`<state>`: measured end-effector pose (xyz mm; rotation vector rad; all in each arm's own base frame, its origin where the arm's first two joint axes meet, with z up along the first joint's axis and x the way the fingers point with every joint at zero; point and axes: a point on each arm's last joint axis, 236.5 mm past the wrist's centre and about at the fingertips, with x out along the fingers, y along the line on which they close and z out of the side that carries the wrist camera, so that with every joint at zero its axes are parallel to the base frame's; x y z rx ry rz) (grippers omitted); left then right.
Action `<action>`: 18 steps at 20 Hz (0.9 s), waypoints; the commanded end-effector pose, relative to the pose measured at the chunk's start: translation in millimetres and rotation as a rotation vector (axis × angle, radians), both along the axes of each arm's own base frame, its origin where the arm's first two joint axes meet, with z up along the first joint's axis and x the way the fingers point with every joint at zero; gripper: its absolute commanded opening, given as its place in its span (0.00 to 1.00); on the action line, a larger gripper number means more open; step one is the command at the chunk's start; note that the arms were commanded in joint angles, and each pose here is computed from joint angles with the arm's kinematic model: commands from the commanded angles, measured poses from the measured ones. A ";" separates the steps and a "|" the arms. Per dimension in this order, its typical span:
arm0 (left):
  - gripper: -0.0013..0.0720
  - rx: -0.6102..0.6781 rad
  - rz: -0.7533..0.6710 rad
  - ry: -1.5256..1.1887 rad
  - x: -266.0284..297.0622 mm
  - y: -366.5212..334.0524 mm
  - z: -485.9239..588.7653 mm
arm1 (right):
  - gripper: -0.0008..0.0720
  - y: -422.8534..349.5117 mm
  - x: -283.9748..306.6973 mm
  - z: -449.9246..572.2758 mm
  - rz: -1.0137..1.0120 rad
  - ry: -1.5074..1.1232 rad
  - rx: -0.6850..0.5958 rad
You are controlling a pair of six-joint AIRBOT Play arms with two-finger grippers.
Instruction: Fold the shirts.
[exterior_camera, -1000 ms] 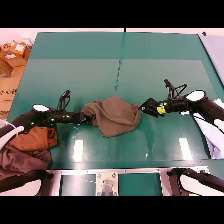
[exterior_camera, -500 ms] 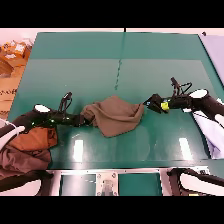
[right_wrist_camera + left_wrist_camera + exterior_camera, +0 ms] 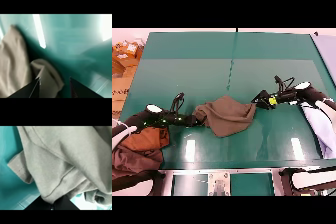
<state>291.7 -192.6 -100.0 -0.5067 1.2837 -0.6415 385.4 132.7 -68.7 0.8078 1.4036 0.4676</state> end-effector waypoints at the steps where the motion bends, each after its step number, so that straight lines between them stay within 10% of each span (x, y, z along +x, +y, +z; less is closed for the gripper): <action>1: 0.05 0.000 0.005 0.004 0.0 0.2 -0.4 | 0.61 21.9 -6.6 8.3 0.102 0.032 0.113; 4: 0.05 -0.001 0.004 0.005 -0.3 -0.1 -0.3 | 0.60 39.4 -32.0 10.8 0.233 0.136 0.200; 9: 0.05 -0.002 -0.002 0.007 -0.4 0.0 1.0 | 0.04 39.1 -26.7 3.4 0.233 0.123 0.172; 18: 0.05 -0.018 0.052 -0.189 59.4 73.9 142.4 | 0.04 -28.7 31.3 100.0 0.056 -0.175 0.139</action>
